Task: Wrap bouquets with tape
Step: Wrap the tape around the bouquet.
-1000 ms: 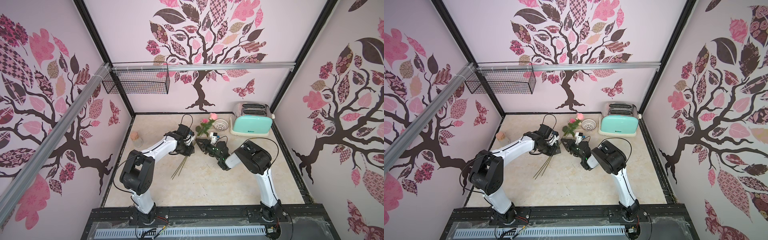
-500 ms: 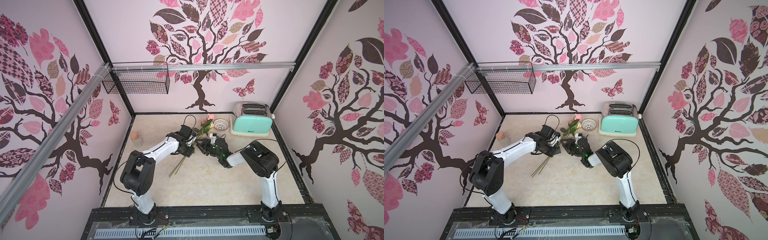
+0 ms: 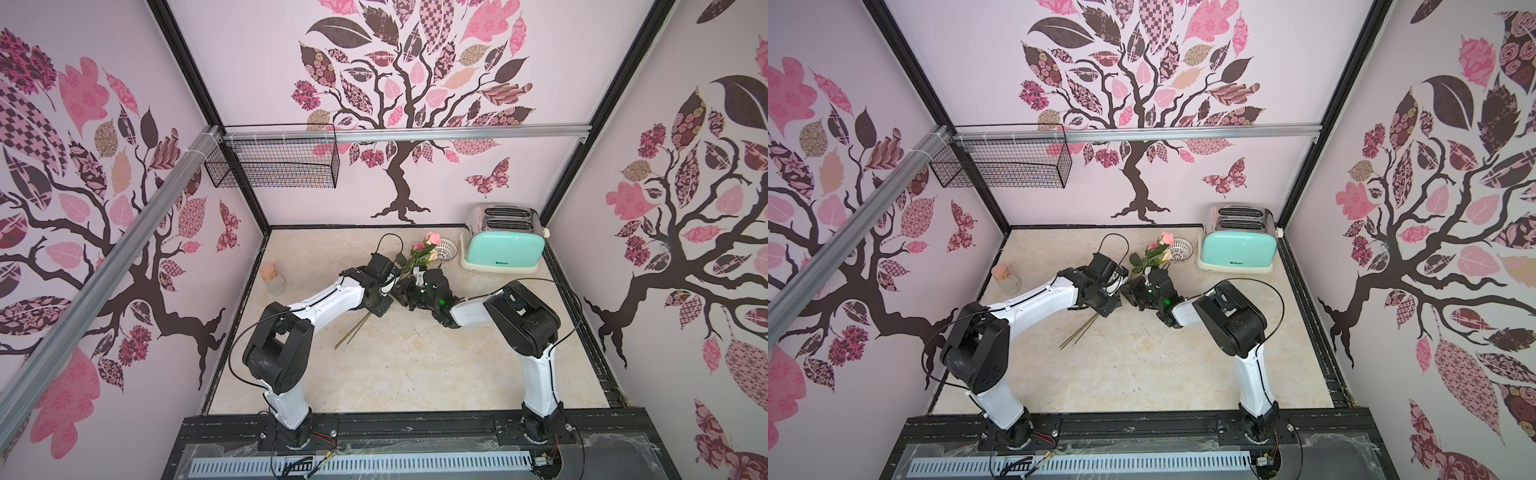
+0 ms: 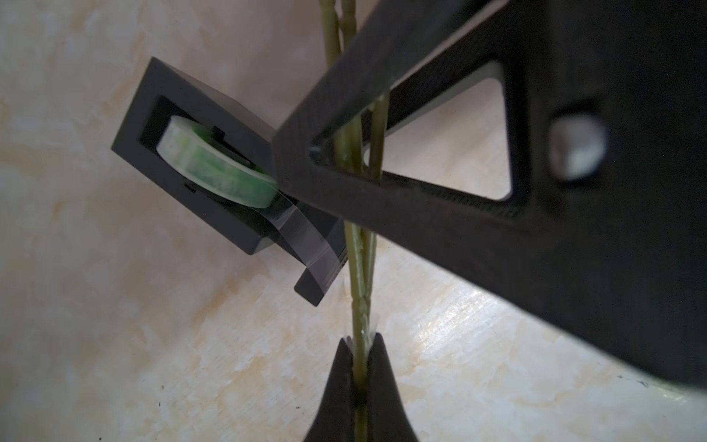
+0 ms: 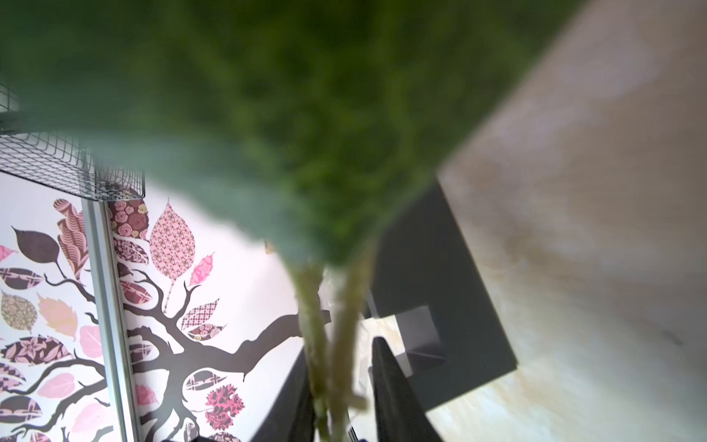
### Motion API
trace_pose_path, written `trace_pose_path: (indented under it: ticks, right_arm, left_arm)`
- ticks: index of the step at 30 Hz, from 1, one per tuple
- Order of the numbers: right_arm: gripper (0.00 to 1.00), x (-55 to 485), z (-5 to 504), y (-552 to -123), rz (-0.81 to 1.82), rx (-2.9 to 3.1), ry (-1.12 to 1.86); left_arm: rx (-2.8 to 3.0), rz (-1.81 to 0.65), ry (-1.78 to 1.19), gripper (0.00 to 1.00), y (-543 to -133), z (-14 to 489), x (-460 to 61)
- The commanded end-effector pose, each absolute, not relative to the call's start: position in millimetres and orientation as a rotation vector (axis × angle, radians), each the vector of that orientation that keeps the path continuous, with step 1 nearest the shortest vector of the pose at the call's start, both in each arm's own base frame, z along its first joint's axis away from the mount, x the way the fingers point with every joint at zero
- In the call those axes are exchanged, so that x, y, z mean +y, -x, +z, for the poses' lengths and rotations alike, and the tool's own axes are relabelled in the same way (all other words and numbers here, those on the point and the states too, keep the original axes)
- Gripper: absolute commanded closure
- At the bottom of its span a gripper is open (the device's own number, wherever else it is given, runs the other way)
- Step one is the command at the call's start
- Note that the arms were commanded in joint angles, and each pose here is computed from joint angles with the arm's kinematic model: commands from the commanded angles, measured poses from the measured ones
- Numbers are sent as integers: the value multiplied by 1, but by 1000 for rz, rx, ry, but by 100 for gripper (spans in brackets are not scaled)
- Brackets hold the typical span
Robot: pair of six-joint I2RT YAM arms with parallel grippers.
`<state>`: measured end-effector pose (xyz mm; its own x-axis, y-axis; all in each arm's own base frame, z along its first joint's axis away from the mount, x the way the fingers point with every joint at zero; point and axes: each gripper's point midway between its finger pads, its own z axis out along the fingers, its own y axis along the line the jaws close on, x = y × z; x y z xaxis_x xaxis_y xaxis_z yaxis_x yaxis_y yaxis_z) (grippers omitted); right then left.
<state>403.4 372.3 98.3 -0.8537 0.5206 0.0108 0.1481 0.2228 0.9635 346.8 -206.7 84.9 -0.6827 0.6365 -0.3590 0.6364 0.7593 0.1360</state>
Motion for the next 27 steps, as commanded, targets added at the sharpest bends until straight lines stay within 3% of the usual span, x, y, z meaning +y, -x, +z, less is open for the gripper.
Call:
trace_pose_path:
  ticks: [1, 3, 6, 10, 12, 17, 27]
  right_arm:
    - [76, 383, 115, -400, 1717, 2212, -592]
    - [82, 386, 113, -400, 1723, 2233, -590]
    - [100, 386, 113, -399, 1742, 2224, -594]
    - [100, 382, 121, -400, 1771, 2150, -589]
    - [100, 380, 124, -401, 1780, 2115, -591]
    - [100, 370, 138, -404, 1818, 1967, -587]
    - [100, 343, 168, -404, 1803, 1621, -545]
  left_arm:
    - [2488, 18, -1009, 100, -351, 98, -213]
    - [2482, 25, -1017, 100, -351, 97, -214]
    - [2481, 36, -1001, 100, -353, 98, -213]
    - [2482, 59, -887, 96, -358, 112, -208]
    - [2487, 26, -827, 82, -358, 121, -205]
    - [2509, -163, -551, 58, -356, 149, -182]
    - [2554, -914, -40, 57, -362, 164, -152]
